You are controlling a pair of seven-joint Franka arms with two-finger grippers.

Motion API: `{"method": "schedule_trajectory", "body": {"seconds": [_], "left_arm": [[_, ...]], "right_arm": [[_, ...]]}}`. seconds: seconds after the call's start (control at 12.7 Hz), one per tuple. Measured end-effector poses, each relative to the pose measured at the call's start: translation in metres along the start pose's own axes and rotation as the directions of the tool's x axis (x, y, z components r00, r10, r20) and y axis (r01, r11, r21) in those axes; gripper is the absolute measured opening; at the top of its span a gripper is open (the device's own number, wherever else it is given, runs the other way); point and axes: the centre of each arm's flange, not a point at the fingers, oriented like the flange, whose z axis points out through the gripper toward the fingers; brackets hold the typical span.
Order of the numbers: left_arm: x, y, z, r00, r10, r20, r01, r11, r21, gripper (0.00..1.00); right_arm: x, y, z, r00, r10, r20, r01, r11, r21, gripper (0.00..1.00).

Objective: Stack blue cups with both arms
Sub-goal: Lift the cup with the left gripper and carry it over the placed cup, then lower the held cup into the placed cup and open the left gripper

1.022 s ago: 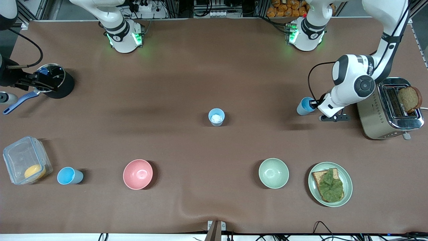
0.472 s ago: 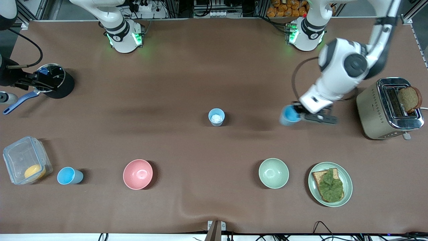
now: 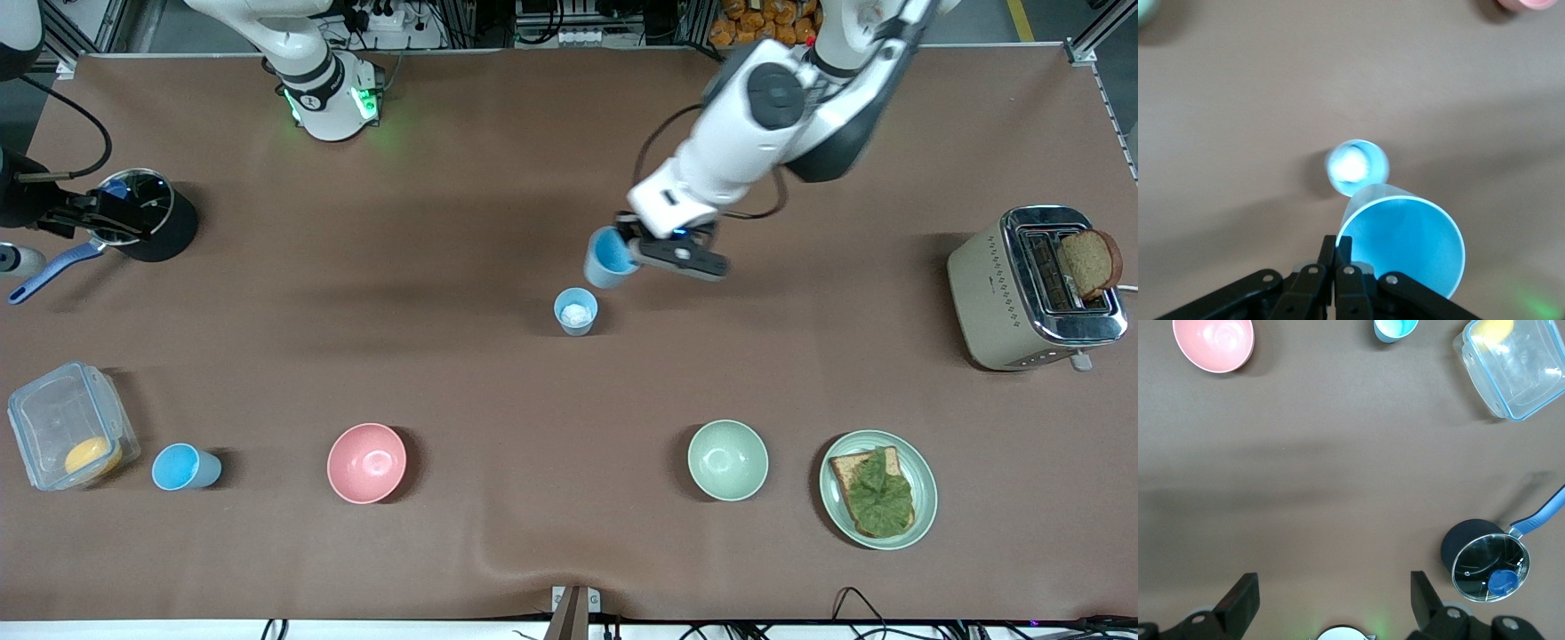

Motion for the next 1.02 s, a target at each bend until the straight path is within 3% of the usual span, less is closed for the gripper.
{"method": "schedule_trajectory", "body": {"seconds": [0.39,1.02], "left_arm": [[0.024,0.009,0.066,1.000,0.019,0.006,-0.020,1.000,0.008,0.02],[0.028,-0.005,0.089,1.000,0.018,0.026,-0.020,0.999,0.044,0.02]], "right_arm": [[0.000,0.000,0.000,1.000,0.001,0.001,-0.001,1.000,0.000,1.00],[0.000,0.002,0.000,1.000,0.004,0.002,-0.004,1.000,0.000,1.00]]}}
